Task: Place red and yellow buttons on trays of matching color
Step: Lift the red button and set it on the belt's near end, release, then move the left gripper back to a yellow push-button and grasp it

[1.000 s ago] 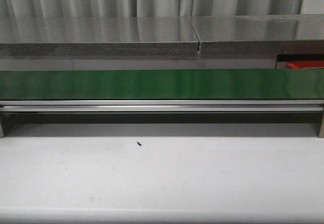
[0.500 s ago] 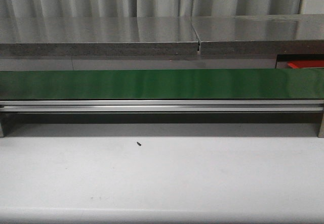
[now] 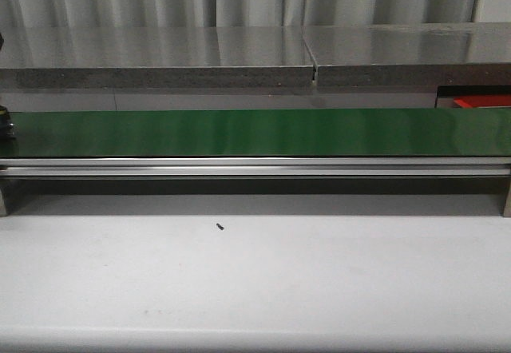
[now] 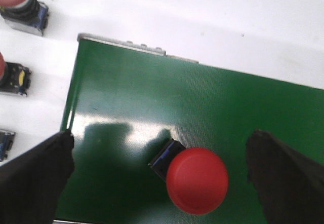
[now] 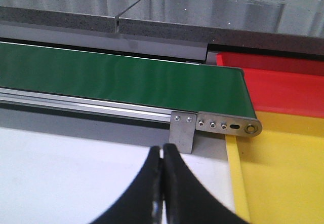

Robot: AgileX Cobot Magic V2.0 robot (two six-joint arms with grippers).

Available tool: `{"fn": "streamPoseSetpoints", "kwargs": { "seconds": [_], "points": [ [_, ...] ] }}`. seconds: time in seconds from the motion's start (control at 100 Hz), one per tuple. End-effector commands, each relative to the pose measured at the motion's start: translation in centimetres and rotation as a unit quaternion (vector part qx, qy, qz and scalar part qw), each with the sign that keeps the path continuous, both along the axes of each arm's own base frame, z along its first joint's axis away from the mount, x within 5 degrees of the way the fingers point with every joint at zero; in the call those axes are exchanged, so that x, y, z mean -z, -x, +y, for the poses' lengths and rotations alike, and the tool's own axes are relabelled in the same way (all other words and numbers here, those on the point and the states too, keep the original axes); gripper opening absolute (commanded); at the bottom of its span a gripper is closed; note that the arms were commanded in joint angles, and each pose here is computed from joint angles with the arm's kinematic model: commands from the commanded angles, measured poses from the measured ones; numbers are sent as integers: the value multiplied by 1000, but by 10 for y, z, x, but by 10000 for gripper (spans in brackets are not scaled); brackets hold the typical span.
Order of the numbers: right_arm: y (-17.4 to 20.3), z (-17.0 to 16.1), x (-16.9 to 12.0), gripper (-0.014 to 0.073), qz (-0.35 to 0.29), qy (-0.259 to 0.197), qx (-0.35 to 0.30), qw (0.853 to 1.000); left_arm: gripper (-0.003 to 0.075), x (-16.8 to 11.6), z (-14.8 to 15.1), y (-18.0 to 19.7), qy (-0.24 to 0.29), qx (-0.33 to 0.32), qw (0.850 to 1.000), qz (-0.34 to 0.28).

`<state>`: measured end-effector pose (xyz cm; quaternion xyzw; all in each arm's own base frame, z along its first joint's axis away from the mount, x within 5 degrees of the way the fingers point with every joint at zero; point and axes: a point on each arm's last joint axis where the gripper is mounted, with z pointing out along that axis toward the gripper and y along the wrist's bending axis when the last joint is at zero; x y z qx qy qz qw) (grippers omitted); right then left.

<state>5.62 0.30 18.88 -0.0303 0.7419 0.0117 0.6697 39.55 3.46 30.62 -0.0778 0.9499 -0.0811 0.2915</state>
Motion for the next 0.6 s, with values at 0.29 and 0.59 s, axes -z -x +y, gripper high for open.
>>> {"fn": "streamPoseSetpoints", "kwargs": {
  "seconds": [0.29,0.59],
  "points": [
    [1,0,-8,-118,-49,4,-2,999,662,-47,64,37,-38,-84,995,-36],
    [1,0,-8,-118,-49,4,-2,999,662,-9,124,70,-33,-170,984,35]
  ]
}}
